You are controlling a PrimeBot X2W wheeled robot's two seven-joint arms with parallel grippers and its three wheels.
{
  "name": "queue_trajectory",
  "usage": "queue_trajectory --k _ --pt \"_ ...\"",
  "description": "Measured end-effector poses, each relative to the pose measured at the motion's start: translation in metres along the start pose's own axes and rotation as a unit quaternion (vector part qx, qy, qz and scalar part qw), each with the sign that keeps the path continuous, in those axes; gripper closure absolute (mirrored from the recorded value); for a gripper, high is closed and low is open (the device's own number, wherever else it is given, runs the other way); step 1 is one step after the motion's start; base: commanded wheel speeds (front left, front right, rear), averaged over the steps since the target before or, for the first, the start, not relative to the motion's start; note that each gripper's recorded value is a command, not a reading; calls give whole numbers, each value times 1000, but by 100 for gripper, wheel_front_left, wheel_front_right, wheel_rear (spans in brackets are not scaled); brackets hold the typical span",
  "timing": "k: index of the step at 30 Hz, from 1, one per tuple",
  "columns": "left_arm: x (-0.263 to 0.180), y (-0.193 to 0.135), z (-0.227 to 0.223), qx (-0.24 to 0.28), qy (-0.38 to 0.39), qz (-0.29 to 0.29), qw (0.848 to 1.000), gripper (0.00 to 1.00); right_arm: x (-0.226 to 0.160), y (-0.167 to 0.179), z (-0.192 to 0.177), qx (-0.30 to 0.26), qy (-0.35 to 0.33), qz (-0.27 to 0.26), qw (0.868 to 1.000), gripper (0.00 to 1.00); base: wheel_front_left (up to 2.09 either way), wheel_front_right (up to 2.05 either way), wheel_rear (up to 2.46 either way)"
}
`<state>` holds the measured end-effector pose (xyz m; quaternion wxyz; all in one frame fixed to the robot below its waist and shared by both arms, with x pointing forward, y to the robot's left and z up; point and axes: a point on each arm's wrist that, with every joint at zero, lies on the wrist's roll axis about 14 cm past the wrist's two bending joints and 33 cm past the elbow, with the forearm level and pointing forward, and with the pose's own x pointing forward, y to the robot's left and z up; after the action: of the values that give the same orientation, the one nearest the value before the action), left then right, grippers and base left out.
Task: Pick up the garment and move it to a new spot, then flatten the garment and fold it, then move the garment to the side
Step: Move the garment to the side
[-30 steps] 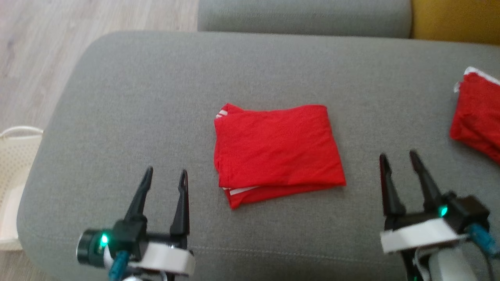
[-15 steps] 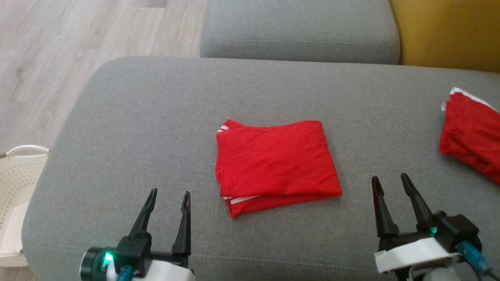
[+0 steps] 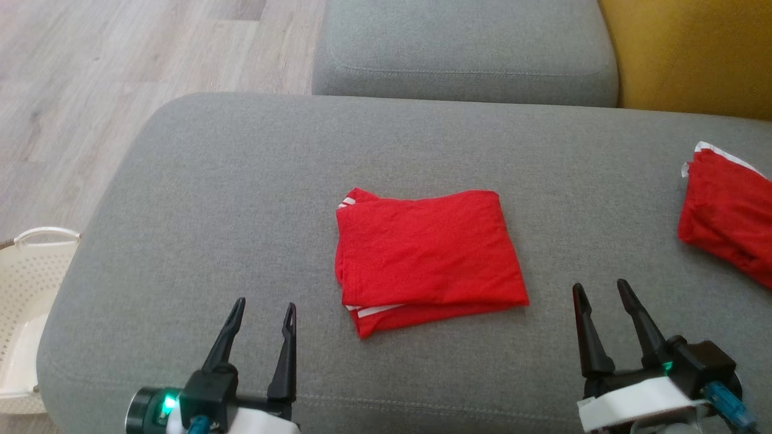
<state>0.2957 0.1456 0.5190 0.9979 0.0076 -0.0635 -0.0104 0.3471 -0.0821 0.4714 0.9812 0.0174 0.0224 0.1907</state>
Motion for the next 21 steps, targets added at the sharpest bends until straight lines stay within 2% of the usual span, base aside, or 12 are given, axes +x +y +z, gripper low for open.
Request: queue_trajectory --k 9,15,21 --pt "-2 3 -3 0 6 6 1000 0 3 4 -4 -4 7 8 1000 0 0 0 0" --pt "0 2 -8 3 16 6 1000 0 7 3 -39 4 64 9 998 0 0 0 0" --pt "10 -4 -15 2 29 -5 1000 0 50 -22 -58 3 130 -15 991 0 0 0 0"
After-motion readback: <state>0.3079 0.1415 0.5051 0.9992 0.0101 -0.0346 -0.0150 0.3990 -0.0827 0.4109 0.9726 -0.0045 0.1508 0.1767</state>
